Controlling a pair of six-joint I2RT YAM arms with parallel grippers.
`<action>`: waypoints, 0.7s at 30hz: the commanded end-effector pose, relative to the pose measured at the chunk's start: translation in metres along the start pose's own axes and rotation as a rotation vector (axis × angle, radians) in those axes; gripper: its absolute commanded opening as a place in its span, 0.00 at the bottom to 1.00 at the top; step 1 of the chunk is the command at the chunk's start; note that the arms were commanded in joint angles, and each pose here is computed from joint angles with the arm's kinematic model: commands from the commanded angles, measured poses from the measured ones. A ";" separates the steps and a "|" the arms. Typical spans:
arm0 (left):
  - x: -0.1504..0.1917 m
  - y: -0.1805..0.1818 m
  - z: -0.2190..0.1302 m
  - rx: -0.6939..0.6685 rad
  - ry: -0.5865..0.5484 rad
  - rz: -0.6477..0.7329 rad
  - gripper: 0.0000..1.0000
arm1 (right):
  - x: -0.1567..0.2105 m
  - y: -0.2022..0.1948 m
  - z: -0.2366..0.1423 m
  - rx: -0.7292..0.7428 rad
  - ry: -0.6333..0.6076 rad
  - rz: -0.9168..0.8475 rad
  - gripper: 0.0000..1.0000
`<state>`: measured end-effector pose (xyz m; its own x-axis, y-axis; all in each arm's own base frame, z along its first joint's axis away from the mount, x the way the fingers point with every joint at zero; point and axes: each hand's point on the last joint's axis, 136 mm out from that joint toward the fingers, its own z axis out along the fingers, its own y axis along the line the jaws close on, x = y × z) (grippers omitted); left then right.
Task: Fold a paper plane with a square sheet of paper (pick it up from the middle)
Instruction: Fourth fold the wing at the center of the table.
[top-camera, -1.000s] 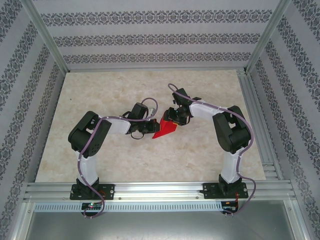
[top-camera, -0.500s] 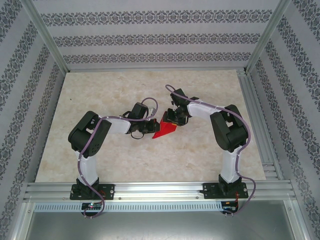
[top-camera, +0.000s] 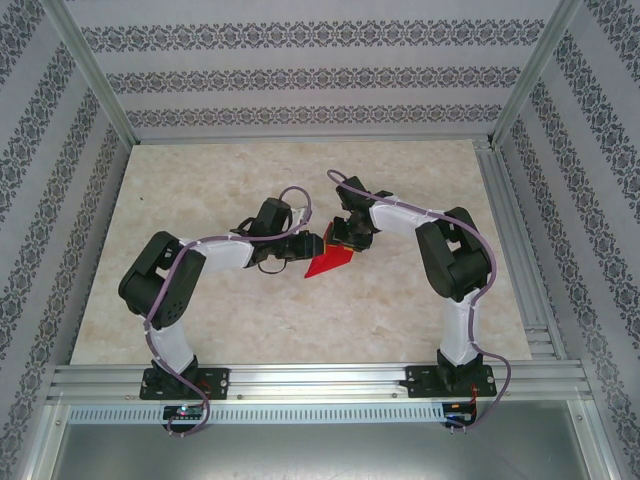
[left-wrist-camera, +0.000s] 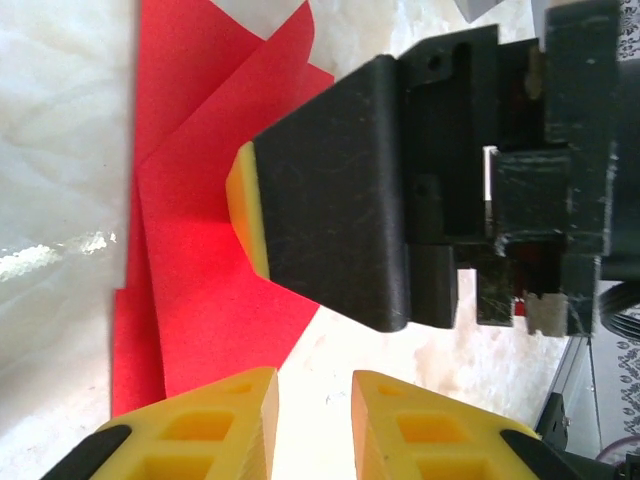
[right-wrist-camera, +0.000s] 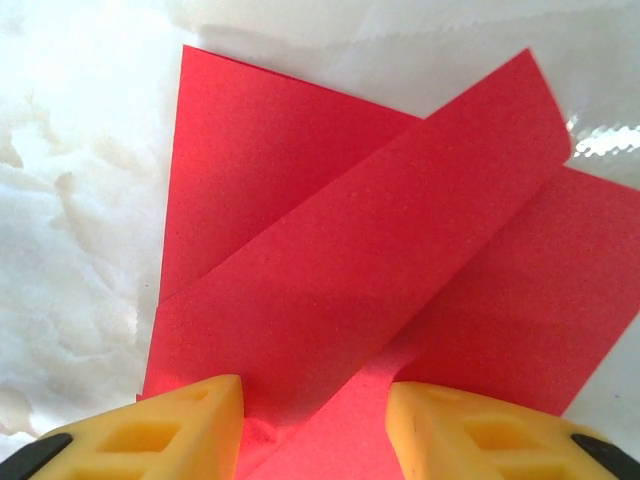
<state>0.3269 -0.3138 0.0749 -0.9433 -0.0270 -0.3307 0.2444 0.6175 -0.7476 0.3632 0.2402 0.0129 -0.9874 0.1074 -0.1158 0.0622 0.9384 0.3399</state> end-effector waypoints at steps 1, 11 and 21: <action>0.015 -0.006 0.000 0.010 0.042 -0.007 0.27 | 0.026 -0.045 0.041 0.168 0.083 0.044 0.46; 0.028 0.010 0.002 -0.096 0.072 -0.014 0.29 | 0.028 -0.048 0.047 0.175 0.091 0.075 0.51; 0.035 -0.008 0.007 -0.040 0.106 0.013 0.32 | 0.032 -0.058 0.053 0.218 0.104 0.109 0.53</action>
<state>0.3012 -0.3174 0.0564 -0.9646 0.0254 -0.2625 0.2112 0.6703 -0.7114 0.3650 0.2418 0.0114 -0.9826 0.1616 -0.0916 0.1225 0.9344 0.3345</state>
